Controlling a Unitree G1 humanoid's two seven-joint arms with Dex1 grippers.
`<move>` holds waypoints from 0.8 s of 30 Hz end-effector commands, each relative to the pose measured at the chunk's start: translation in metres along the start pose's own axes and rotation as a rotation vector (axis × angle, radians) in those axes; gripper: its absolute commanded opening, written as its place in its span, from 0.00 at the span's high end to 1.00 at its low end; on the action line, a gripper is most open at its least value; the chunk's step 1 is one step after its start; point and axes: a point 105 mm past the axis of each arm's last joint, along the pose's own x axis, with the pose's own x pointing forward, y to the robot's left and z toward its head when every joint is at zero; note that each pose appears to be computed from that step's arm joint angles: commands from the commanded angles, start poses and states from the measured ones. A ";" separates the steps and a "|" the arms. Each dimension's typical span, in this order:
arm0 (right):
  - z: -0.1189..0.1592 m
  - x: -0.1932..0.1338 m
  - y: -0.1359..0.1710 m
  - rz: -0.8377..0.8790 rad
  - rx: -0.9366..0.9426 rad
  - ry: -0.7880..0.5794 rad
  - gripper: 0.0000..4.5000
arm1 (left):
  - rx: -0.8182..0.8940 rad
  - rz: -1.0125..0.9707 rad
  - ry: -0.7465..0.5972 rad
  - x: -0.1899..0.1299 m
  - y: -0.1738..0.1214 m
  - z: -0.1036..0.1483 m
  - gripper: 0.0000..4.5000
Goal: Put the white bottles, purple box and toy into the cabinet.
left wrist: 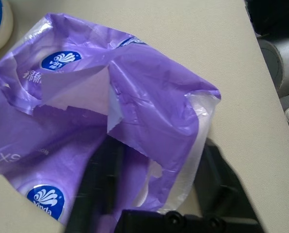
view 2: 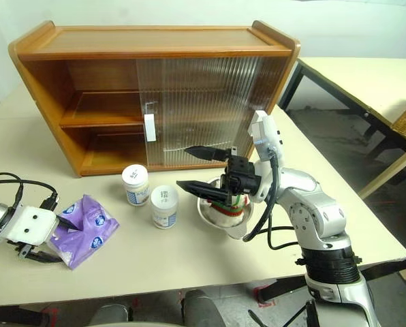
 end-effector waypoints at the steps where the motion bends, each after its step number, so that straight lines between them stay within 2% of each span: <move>1: 0.002 0.001 0.002 0.004 -0.015 -0.001 0.00 | -0.012 0.004 -0.011 0.005 0.001 -0.001 0.66; 3: 0.002 0.001 0.001 0.004 -0.017 -0.003 0.00 | -0.010 0.031 -0.028 0.003 0.008 0.002 0.82; 6: 0.002 0.002 0.001 0.005 -0.019 -0.003 0.00 | -0.020 0.053 -0.053 0.000 0.013 0.006 1.00; 13: 0.001 0.004 -0.001 0.015 -0.021 -0.003 0.00 | -0.021 0.138 -0.121 -0.034 0.039 0.035 1.00; 18: 0.000 0.005 -0.001 0.022 -0.018 -0.006 0.00 | -0.063 0.161 -0.144 -0.057 0.047 0.054 1.00; 24: -0.002 0.006 0.000 0.024 -0.014 -0.010 0.00 | -0.102 0.211 -0.156 -0.077 0.061 0.068 1.00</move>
